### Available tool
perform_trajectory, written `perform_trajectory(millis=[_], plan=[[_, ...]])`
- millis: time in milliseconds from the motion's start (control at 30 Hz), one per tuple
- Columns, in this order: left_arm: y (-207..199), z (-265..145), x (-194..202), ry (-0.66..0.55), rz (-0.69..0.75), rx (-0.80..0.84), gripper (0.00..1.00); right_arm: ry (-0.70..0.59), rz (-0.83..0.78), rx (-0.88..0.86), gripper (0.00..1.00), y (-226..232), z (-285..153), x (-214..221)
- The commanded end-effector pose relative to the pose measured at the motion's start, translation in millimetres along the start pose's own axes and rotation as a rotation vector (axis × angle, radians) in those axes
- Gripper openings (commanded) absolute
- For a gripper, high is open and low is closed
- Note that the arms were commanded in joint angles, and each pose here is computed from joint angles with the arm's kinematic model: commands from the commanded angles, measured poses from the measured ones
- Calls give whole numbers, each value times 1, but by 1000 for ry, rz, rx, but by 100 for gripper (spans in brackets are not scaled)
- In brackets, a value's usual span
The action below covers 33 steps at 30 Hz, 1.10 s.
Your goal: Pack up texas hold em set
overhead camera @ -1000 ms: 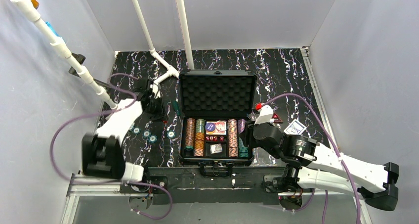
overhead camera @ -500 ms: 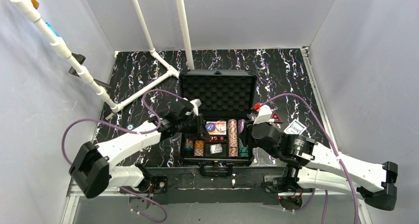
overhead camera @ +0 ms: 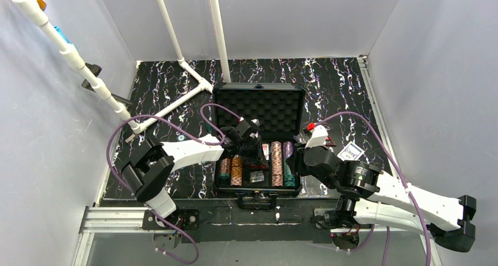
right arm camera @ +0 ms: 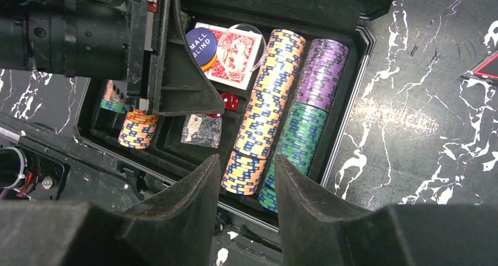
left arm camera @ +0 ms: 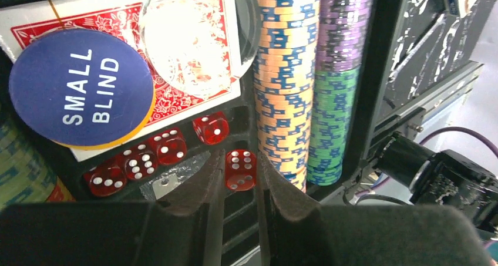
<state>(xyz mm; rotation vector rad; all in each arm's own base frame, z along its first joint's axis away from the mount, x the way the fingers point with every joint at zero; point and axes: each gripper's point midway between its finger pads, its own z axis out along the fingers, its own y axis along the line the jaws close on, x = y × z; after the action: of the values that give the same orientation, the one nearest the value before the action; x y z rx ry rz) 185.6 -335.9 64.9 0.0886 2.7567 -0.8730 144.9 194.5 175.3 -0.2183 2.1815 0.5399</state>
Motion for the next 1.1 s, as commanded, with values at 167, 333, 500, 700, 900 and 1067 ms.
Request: perform_trajectory(millis=[167,333,500,700,900,1067], plan=[[-8,9,-9,-22,31,-7,0,-39,32,-2,47,3,-5,-15],[-9,11,-8,-13,32,2,0,-35,31,1,47,2,-5,-13],[-12,16,-9,-4,33,9,0,-36,33,1,47,2,-5,-13],[-10,22,-12,-7,35,-8,0,-32,36,5,47,1,-5,-12],[1,27,-8,6,38,-51,0,-35,42,4,47,0,-5,-11],[13,22,-7,0,58,-106,0,-31,43,5,47,0,-5,-10]])
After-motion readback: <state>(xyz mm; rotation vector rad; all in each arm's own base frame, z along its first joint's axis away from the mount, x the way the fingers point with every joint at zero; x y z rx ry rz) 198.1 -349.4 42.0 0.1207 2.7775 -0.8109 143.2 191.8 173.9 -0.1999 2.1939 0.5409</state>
